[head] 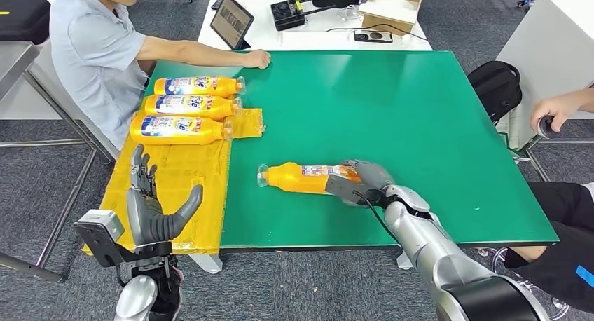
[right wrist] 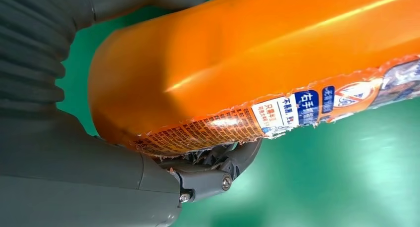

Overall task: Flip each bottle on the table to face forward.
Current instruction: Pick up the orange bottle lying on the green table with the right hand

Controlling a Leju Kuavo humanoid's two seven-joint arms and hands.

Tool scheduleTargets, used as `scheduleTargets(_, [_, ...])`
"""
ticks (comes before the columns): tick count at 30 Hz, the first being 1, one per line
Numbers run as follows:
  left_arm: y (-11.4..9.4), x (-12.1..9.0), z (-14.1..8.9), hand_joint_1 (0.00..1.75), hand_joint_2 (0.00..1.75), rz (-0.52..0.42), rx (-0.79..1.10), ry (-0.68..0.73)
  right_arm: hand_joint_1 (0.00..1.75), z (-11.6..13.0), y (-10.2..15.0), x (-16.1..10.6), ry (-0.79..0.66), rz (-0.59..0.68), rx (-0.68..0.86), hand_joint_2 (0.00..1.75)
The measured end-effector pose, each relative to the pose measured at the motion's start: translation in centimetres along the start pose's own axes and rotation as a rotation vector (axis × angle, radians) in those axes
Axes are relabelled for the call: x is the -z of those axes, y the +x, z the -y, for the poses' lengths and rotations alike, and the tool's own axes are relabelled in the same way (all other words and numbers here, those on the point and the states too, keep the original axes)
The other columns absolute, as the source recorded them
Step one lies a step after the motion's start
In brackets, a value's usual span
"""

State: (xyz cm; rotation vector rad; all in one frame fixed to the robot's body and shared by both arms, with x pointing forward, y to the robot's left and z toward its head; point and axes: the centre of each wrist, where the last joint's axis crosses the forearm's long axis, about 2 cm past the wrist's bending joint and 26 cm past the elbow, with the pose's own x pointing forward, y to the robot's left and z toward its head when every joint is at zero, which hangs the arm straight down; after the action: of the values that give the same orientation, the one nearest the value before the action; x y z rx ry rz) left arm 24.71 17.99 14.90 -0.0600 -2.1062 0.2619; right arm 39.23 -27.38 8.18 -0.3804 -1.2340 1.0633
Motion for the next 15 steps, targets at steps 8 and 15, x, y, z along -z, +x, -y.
scheduleTargets(8, [-0.5, -0.1, 0.5, 0.00, 1.75, -0.047, -0.136, -0.043, 1.75, -2.9, -1.1, -1.1, -0.004, 0.232, 0.315, 1.75])
scheduleTargets(15, [-1.2, -3.5, 1.2, 0.00, 1.75, -0.225, -0.357, -0.087, 1.74, -8.0, 0.5, -3.4, -0.357, 0.409, 0.588, 1.75])
